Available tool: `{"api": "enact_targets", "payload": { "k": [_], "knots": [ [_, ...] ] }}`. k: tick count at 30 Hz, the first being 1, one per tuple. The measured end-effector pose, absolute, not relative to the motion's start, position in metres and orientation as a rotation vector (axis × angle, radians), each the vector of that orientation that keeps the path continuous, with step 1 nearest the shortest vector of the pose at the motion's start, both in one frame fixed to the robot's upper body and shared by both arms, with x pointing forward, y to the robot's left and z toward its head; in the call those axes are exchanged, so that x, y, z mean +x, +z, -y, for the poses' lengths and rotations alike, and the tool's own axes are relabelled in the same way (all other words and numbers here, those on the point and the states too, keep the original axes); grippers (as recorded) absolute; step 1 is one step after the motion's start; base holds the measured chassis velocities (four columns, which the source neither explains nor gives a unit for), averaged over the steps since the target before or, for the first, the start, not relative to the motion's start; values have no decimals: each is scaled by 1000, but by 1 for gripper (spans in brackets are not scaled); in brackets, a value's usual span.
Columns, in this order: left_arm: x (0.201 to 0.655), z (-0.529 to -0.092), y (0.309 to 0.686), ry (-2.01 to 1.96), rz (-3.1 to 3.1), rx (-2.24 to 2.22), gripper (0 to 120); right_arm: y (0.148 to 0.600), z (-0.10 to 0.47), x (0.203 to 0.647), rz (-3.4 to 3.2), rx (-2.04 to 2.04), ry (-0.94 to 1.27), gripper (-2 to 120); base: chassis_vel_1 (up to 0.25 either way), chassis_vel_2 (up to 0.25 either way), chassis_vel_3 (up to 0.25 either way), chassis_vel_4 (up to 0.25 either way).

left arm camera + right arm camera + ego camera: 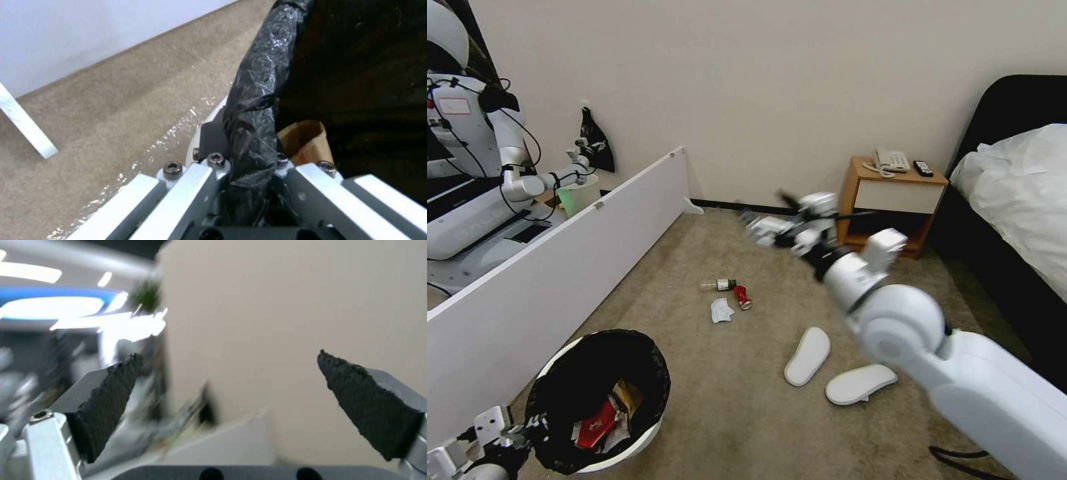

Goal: Pick up the trash bin and place the garbage on the floor into it.

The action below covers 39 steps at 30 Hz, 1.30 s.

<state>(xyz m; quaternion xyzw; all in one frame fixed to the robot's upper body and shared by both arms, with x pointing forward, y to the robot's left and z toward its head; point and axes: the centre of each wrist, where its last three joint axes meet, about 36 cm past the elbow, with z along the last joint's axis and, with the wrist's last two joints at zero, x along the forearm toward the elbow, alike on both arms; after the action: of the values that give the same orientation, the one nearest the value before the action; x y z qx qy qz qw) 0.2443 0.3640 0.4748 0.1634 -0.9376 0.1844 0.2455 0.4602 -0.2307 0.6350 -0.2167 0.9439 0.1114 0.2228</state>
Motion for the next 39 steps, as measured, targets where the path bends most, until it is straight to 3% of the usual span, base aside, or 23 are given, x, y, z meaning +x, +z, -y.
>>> {"api": "enact_targets", "payload": {
  "k": [4, 11, 17, 25, 39],
  "knots": [
    [239, -359, 481, 499, 2568, 443, 2, 638, 280, 451, -2503, -369, 228, 100, 0, 0, 0, 0],
    [233, -353, 486, 467, 2578, 454, 2, 620, 306, 407, -2515, -156, 88, 100, 0, 0, 0, 0],
    [233, -349, 486, 454, 2581, 447, 2, 602, 307, 377, -2566, -84, 24, 100, 0, 0, 0, 0],
    [236, -342, 485, 427, 2586, 422, 2, 533, 294, 329, -2726, -62, -83, 100, 0, 0, 0, 0],
    [239, -340, 482, 414, 2586, 412, 2, 477, 280, 325, -2828, -52, -176, 100, 0, 0, 0, 0]
  ]
}}
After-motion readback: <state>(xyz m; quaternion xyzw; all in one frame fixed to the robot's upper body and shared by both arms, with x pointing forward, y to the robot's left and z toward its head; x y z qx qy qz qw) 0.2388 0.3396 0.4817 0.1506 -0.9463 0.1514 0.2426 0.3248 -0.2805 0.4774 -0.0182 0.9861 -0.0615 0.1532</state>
